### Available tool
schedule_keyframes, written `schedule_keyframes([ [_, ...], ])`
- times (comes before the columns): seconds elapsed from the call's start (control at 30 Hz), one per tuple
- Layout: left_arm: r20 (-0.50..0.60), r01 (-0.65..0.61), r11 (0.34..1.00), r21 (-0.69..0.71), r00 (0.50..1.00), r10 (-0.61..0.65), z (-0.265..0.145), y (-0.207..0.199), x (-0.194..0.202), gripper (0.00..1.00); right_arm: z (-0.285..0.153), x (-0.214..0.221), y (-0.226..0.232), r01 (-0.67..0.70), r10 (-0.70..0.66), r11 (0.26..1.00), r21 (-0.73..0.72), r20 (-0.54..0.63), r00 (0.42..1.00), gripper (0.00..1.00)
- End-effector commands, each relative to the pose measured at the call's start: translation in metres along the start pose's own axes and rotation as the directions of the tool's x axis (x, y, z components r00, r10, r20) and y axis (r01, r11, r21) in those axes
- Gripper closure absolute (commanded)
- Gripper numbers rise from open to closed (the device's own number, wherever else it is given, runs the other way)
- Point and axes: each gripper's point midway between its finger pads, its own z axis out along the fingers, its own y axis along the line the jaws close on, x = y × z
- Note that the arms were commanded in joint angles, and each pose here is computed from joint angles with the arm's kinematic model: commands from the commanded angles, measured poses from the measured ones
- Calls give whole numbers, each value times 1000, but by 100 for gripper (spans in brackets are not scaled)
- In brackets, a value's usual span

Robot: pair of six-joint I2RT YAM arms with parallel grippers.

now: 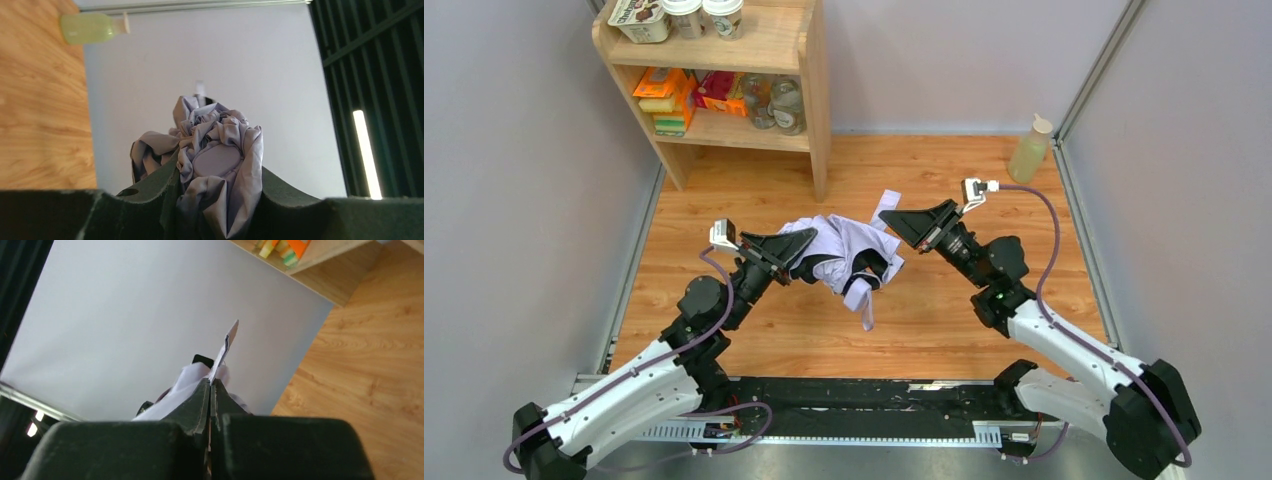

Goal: Put away the umbrella

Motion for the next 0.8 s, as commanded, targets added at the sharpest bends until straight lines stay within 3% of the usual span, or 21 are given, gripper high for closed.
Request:
schedule_keyframes([
  [0.0, -62, -1, 968, -251, 998, -15, -19, 50, 10, 100, 2, -20, 38, 346, -345, 938, -31, 42, 938, 100],
  [0.27, -89, -47, 903, -426, 996, 9, -26, 90, 14, 100, 1, 21, 107, 609, -629, 771, -188, -66, 775, 100],
  [0.47, -89, -70, 829, -555, 996, 24, -31, 111, 13, 100, -9, 58, 111, 719, -763, 645, -257, -166, 625, 100],
  [0.57, -96, -93, 769, -632, 995, 41, -33, 117, 12, 100, -11, 72, 102, 698, -748, 663, -271, -216, 627, 100],
  [0.6, -100, -112, 736, -667, 993, 61, -36, 115, 10, 100, -12, 78, 99, 684, -740, 673, -283, -237, 630, 100],
  [0.63, -109, -138, 662, -737, 990, 84, -47, 133, 6, 100, -14, 85, 100, 670, -734, 679, -300, -248, 633, 100],
  [0.77, -114, -160, 546, -822, 987, 117, -58, 150, 0, 100, -15, 115, 95, 654, -739, 674, -345, -296, 605, 100],
])
